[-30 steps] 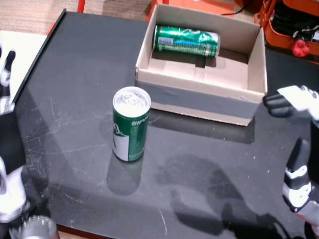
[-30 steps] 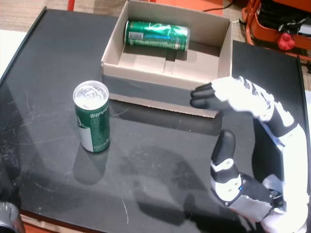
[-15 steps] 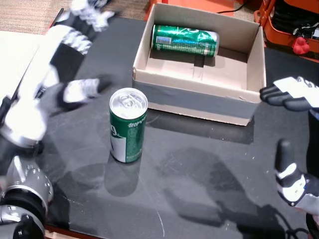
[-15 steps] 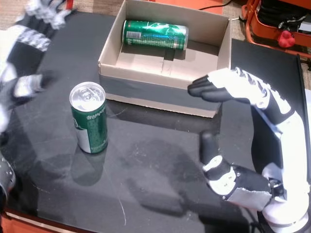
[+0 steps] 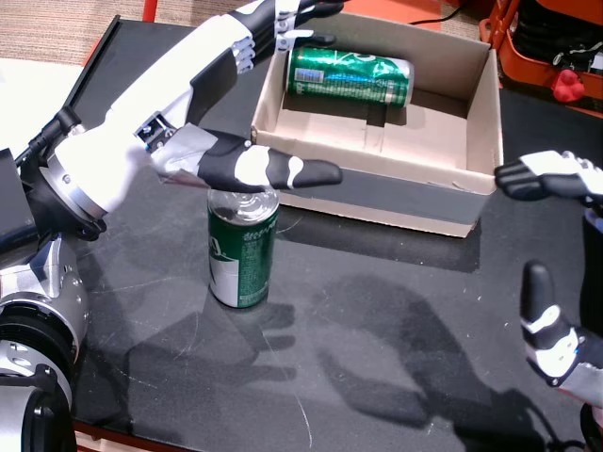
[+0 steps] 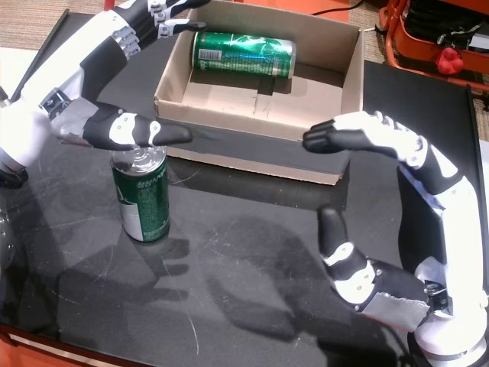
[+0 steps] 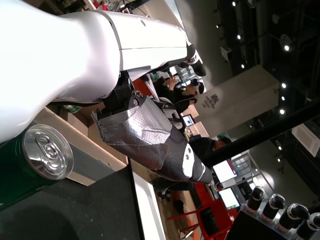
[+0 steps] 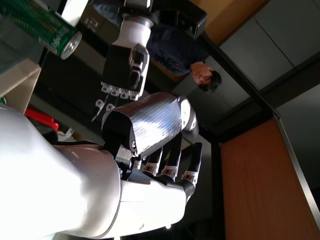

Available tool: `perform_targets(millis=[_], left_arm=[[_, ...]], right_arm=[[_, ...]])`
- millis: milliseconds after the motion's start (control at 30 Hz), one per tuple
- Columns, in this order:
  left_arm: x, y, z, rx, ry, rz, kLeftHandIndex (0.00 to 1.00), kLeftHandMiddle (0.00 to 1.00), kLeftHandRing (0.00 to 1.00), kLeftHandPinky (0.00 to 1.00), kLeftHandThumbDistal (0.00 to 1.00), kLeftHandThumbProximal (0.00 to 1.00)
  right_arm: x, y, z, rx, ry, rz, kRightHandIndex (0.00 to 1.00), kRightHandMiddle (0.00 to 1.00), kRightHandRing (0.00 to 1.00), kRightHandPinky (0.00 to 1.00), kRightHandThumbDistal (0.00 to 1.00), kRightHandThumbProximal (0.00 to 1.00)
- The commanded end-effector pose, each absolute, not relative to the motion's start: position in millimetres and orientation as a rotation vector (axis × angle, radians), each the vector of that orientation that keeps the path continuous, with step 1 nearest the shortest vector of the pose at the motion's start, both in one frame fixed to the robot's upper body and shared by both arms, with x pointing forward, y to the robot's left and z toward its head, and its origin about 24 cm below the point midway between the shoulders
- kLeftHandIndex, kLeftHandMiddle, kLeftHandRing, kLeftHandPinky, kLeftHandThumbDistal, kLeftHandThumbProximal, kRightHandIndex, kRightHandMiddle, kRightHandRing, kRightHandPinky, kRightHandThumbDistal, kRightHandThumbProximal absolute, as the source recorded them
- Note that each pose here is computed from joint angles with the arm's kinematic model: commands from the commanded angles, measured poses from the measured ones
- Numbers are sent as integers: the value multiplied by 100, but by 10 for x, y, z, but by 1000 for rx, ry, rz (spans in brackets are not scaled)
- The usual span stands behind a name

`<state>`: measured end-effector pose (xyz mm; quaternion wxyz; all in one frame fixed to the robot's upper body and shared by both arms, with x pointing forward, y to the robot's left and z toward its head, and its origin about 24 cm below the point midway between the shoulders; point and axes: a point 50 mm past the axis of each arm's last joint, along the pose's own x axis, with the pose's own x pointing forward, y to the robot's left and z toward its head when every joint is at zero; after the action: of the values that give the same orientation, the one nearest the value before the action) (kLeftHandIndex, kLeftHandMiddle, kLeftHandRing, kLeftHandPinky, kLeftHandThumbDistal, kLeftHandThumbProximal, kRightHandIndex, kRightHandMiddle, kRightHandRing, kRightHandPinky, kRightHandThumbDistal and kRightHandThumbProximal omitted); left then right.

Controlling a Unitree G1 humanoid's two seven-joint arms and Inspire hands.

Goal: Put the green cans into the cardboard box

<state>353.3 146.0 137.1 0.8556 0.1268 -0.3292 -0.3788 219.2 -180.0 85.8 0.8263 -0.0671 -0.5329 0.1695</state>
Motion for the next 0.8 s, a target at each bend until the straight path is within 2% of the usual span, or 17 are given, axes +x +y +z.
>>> perform_targets(millis=[0,67,100,133,200,333,367,400,467,500,533,567,633,700,733,767], left_arm=[[3511,1455,1305,253,-675,-808,90,98,100,92,100,26],[3510,1455,1294,245,-669,-812,89,98,100,92,100,25],[3510,1458,1288,241,-666,-814,88,97,100,91,100,25],[3508,1462,1283,244,-663,-815,87,97,100,91,100,26],[3505,1477,1270,258,-650,-825,87,97,100,90,100,25],[3504,1516,1238,301,-603,-859,88,97,100,89,100,26],[3506,1528,1228,311,-587,-864,88,97,100,89,100,27],[3508,1540,1214,318,-571,-867,88,96,99,89,100,27],[3506,1552,1193,328,-554,-865,87,96,99,88,100,27],[3503,1551,1184,330,-552,-863,86,96,99,88,100,26],[3499,1546,1175,329,-551,-863,84,96,99,87,100,25],[3495,1539,1165,326,-550,-865,84,96,98,87,100,25],[3486,1522,1149,325,-549,-872,85,96,99,87,100,26],[3478,1511,1139,326,-550,-877,86,96,99,88,100,27],[3476,1506,1135,323,-550,-880,87,97,100,88,100,28],[3475,1501,1131,321,-550,-881,87,97,100,88,100,28]], right_arm=[[2154,-1843,824,-130,-1120,349,58,58,63,69,35,69],[2155,-1867,816,-133,-1111,345,56,57,63,68,34,71],[2163,-1877,820,-138,-1113,339,54,56,62,69,31,72],[2173,-1882,827,-141,-1117,337,53,56,62,70,34,73],[2202,-1882,839,-136,-1122,334,52,56,61,69,47,77],[2241,-1887,860,-145,-1130,345,52,57,61,67,57,82],[2256,-1893,877,-155,-1132,363,52,57,61,67,59,84],[2277,-1909,901,-180,-1135,386,52,56,61,68,63,91],[2294,-1907,919,-162,-1142,388,51,55,59,65,59,85],[2291,-1906,914,-151,-1140,385,52,55,59,64,60,85],[2287,-1910,904,-148,-1134,385,53,56,60,67,64,87],[2283,-1916,891,-149,-1122,391,54,57,61,69,73,86],[2275,-1925,880,-151,-1114,400,56,58,62,71,70,85],[2268,-1932,880,-156,-1119,401,58,59,63,74,72,90],[2266,-1937,881,-163,-1122,400,58,60,63,75,69,89],[2260,-1946,878,-174,-1121,399,59,60,63,75,70,88]])
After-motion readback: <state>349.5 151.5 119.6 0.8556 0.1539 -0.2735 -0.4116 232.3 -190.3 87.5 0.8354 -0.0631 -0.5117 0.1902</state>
